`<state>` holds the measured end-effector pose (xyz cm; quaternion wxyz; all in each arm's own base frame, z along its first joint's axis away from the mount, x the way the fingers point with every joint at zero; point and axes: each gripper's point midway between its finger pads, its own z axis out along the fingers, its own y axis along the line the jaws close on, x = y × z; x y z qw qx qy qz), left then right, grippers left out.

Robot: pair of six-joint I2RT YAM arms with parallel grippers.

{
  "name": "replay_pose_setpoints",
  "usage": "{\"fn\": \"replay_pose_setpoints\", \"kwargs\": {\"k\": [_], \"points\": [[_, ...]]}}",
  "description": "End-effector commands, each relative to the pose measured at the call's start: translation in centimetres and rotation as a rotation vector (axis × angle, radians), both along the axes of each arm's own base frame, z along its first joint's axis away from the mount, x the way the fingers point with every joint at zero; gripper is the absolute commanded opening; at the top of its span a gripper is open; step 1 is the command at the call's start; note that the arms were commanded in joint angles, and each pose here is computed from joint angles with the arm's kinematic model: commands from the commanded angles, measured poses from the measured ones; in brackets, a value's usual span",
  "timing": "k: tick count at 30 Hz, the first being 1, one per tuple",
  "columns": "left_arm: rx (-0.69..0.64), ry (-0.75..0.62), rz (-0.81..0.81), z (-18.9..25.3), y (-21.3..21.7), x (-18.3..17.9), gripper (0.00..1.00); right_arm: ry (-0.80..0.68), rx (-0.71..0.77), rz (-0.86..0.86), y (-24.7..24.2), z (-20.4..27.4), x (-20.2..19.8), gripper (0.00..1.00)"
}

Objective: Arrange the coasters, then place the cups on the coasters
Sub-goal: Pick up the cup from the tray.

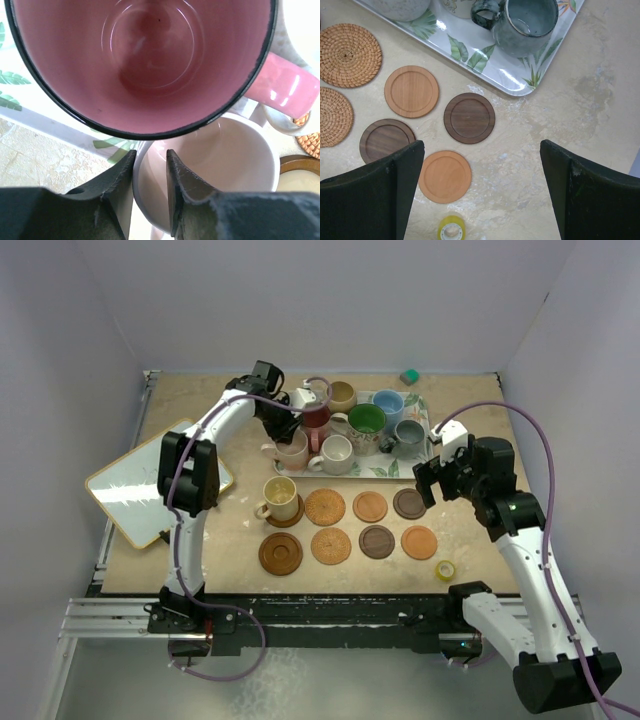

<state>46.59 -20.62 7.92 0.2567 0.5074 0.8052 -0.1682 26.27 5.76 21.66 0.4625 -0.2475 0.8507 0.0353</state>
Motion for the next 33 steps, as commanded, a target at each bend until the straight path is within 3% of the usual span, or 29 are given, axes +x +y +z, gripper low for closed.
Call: {"fn": "replay_pose_setpoints", "kwargs": {"k": [1, 14, 33], "points": [[-0.059, -0.048, -0.042, 1.6, -1.4, 1.1, 0.23, -0.032, -0.01, -0.004, -0.2, 0.4, 0.5, 1.0], [-0.032, -0.069, -0.083, 2.6, -1.0, 0.7, 0.03, -0.028, -0.008, -0.001, -0.1, 0.3, 0.5, 1.0], [-0.012, -0.244, 0.071, 11.8, 1.4, 0.2, 0.03, -0.031, -0.002, 0.007, 0.0, 0.5, 0.5, 1.0]]}}
